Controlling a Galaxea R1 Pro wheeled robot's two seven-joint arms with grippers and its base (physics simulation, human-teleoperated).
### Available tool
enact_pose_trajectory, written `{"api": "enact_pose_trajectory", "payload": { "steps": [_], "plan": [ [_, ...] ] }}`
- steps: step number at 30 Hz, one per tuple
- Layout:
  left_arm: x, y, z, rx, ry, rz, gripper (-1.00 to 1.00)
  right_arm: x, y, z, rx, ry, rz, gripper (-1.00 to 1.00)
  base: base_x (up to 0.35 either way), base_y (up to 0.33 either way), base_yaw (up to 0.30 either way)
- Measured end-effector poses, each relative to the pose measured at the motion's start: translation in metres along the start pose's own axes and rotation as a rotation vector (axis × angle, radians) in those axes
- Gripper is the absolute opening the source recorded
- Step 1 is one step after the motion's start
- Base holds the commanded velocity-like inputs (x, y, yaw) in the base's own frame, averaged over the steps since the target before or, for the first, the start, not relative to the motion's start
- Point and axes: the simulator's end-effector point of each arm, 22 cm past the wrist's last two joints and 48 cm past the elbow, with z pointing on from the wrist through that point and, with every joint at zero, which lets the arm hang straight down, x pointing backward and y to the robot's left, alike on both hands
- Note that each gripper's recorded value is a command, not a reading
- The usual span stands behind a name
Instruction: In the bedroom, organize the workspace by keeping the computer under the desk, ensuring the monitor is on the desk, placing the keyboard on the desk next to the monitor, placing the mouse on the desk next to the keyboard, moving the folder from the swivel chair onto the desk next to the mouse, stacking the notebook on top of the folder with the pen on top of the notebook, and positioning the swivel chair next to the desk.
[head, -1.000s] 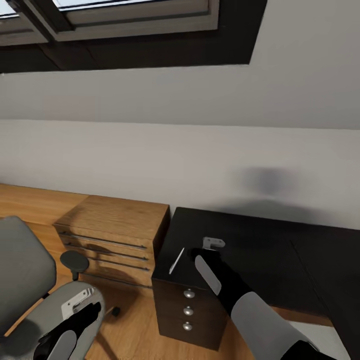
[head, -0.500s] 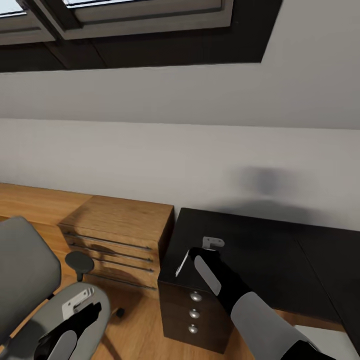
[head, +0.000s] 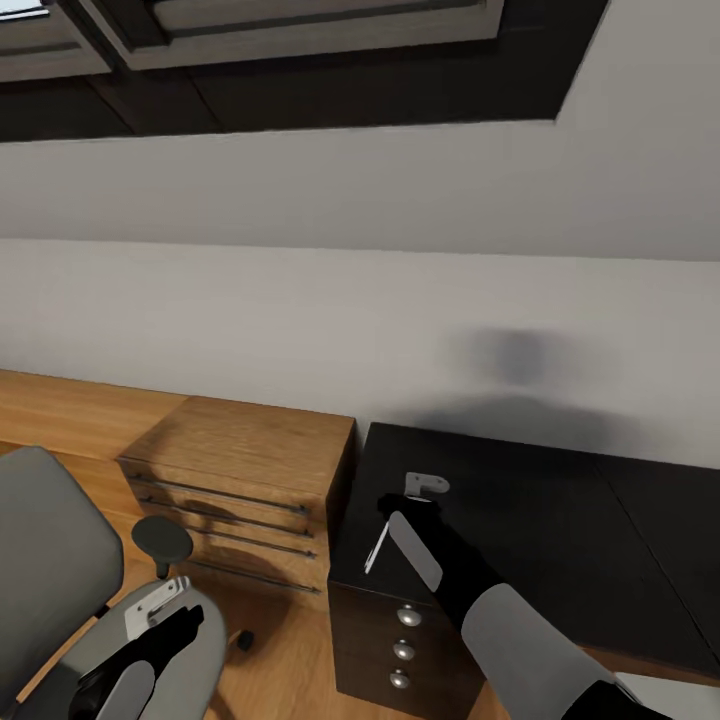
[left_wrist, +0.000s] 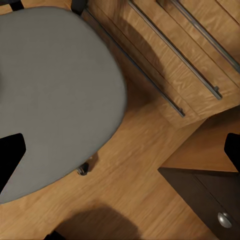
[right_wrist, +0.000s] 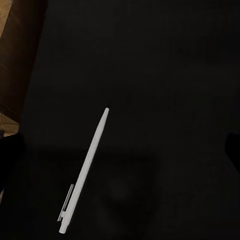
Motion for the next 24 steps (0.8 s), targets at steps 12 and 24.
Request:
{"api": "enact_pose_trajectory", "payload": {
  "steps": [12,24],
  "plan": [
    [0.0000,-0.0002,0.0000,0.001,0.000,0.001,1.00,0.0005,0.0094,-0.0026,-0.013,-0.017,-0.036,1.00,0.001,0.033,0.000],
    [0.0006,-0.0002,0.0002,0.001,0.002,0.000,1.00,0.0016,0.0093,-0.0023,-0.012,-0.015,-0.040,1.00,0.000,0.087,0.000]
  ]
}}
